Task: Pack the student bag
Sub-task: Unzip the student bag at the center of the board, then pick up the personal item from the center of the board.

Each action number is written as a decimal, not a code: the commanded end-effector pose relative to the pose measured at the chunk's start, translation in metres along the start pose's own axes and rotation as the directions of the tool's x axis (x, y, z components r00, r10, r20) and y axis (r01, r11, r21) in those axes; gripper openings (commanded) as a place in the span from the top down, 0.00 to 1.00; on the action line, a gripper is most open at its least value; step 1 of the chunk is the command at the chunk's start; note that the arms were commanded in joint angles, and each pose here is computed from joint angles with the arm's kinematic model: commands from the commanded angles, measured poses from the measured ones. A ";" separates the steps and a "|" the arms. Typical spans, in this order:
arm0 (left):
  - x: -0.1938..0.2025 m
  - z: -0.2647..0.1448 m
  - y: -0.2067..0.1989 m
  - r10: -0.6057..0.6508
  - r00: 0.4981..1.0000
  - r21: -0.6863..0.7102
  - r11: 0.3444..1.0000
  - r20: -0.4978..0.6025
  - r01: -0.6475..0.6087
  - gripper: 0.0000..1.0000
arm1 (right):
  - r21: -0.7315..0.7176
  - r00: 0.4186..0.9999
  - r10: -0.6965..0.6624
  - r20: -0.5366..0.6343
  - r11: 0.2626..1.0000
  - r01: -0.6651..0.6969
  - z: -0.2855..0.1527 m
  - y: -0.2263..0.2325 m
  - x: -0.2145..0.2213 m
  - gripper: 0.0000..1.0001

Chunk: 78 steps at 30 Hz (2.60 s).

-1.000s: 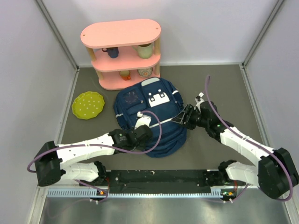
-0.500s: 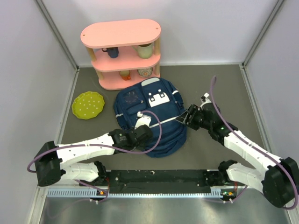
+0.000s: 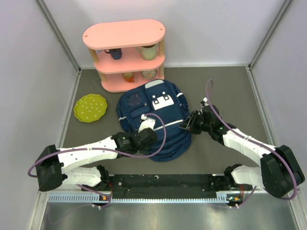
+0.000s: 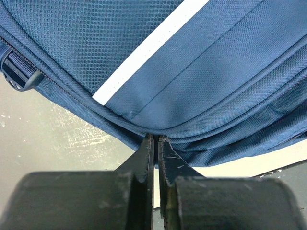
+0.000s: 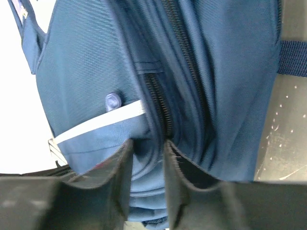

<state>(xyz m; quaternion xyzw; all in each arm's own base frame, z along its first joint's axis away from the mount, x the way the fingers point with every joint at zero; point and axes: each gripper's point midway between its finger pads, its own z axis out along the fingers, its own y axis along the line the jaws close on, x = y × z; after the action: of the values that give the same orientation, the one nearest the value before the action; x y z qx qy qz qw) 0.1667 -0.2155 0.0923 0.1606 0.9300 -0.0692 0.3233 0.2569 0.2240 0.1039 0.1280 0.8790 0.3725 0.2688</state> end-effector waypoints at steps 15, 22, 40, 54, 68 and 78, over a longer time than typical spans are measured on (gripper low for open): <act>-0.030 -0.004 0.075 0.005 0.997 -0.263 0.965 0.076 0.015 1.00 | 0.011 0.990 -0.107 0.095 0.994 0.106 0.005 0.027 -0.047 1.00; -0.030 0.000 0.093 -0.088 0.994 -0.325 0.940 0.061 0.103 1.00 | 0.025 0.989 -0.110 0.102 0.994 0.108 0.005 0.024 -0.053 1.00; -0.052 -0.002 0.125 -0.155 0.981 -0.424 0.885 0.117 0.191 1.00 | 0.005 0.986 -0.108 0.123 0.994 0.109 -0.001 0.028 -0.068 1.00; -0.069 -0.024 0.115 -0.266 0.942 -0.265 0.911 0.206 0.316 0.01 | -0.015 0.982 -0.145 0.120 0.989 0.148 -0.015 0.034 -0.068 0.58; -0.113 -0.056 0.077 -0.287 0.908 0.018 0.955 0.305 0.296 0.01 | 0.564 0.846 -0.008 0.533 0.749 -0.349 -0.148 -0.159 -0.125 0.04; -0.120 -0.048 0.038 -0.295 0.920 0.199 0.948 0.258 0.248 0.01 | 0.652 0.774 0.082 0.628 0.488 -0.580 -0.186 -0.233 -0.093 0.01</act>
<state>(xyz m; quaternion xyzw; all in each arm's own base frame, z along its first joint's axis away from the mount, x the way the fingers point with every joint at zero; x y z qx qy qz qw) 0.2377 -0.1759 0.1906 0.0217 0.8943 -0.1567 0.4185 0.2398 -0.0644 0.0904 0.4730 0.8107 -0.0290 0.3439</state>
